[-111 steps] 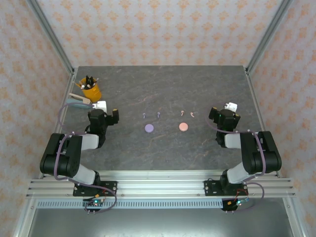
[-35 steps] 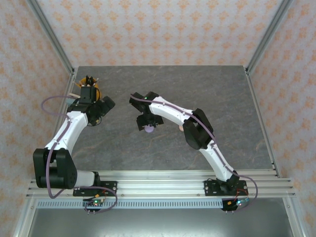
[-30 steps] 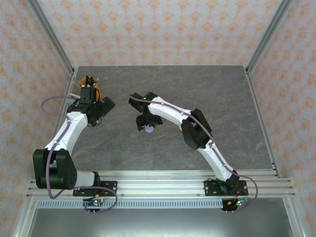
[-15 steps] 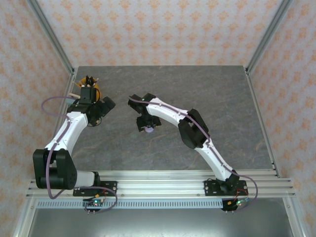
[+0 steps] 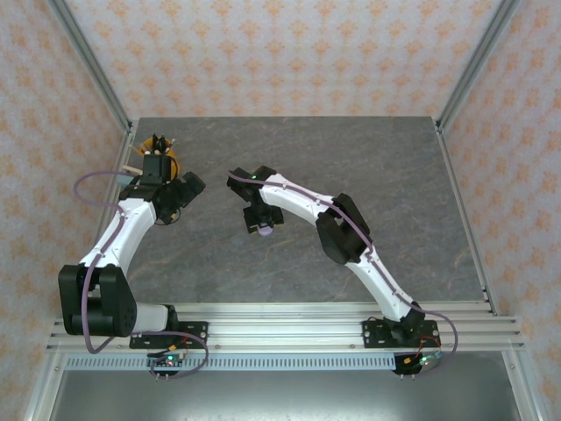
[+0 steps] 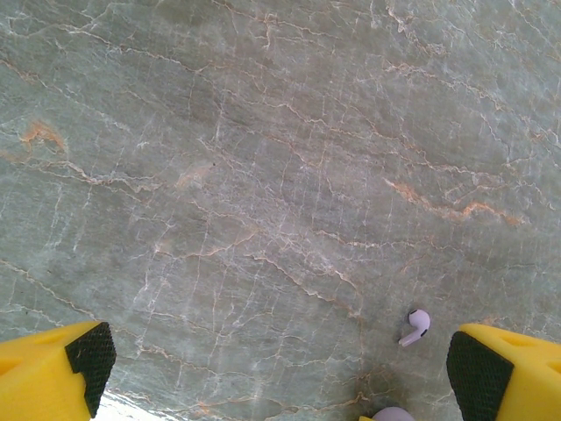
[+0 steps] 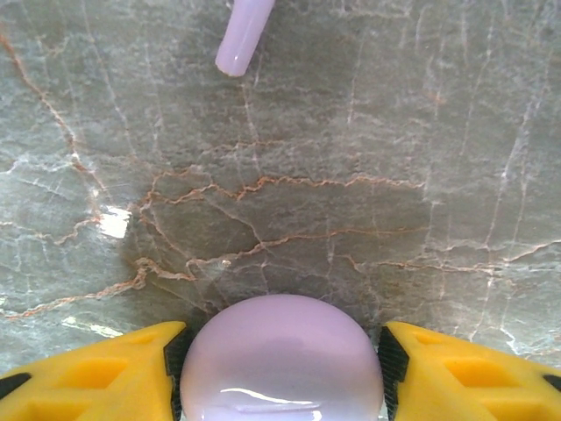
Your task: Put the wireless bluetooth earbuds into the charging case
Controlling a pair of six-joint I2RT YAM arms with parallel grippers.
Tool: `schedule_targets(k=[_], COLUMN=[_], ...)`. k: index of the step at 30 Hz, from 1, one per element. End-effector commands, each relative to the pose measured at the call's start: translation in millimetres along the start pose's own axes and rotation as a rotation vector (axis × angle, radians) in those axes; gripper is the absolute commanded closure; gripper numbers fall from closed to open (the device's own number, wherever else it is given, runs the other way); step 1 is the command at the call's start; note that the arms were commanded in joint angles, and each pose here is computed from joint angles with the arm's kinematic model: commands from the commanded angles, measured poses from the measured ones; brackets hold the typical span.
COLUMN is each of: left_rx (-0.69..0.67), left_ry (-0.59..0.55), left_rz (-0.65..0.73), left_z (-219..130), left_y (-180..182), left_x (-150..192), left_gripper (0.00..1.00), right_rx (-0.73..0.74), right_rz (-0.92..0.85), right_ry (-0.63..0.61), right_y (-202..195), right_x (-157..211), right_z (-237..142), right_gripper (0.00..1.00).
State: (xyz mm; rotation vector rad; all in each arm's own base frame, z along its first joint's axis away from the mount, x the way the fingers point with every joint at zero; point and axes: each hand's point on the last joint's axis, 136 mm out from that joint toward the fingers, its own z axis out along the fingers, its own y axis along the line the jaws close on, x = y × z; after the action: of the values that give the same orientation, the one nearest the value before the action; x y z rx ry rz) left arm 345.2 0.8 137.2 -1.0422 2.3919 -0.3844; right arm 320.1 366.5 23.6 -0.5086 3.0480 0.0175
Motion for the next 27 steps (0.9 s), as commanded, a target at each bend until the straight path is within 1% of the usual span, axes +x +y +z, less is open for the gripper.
schedule_targets(k=[1,8,13,17,22,27], left_rx=[-0.01,0.005,0.038,0.074,0.17,0.306], left_ry=[0.012,0.029,0.057,0.09,0.125,0.139], left_rz=[-0.009,-0.02,-0.04,-0.058,-0.069,-0.04], left_z=[-5.3,-3.5,2.7,11.2,18.5,19.0], left_y=[6.8,5.6,3.6,4.0,2.1,-5.8], left_x=[4.2,8.3,16.1,26.9,46.9,71.9], left_gripper=[0.0,0.0,0.0,0.0,0.0,0.0], right_rx=[0.04,0.016,-0.01,-0.031,-0.074,-0.168], right_rz=[-0.003,0.058,0.147,0.222,0.351,0.493], right_ry=[0.033,0.014,-0.038,-0.078,-0.119,-0.149], right_y=[-6.4,-6.4,-6.7,-5.8,-8.6,-13.9], right_x=[8.5,11.9,9.4,4.6,-3.3,-15.8], right_z=[5.8,-2.3,-13.4,-22.0,-29.3,-40.3], right_gripper=[0.44,0.5,0.56,0.57,0.57,0.57])
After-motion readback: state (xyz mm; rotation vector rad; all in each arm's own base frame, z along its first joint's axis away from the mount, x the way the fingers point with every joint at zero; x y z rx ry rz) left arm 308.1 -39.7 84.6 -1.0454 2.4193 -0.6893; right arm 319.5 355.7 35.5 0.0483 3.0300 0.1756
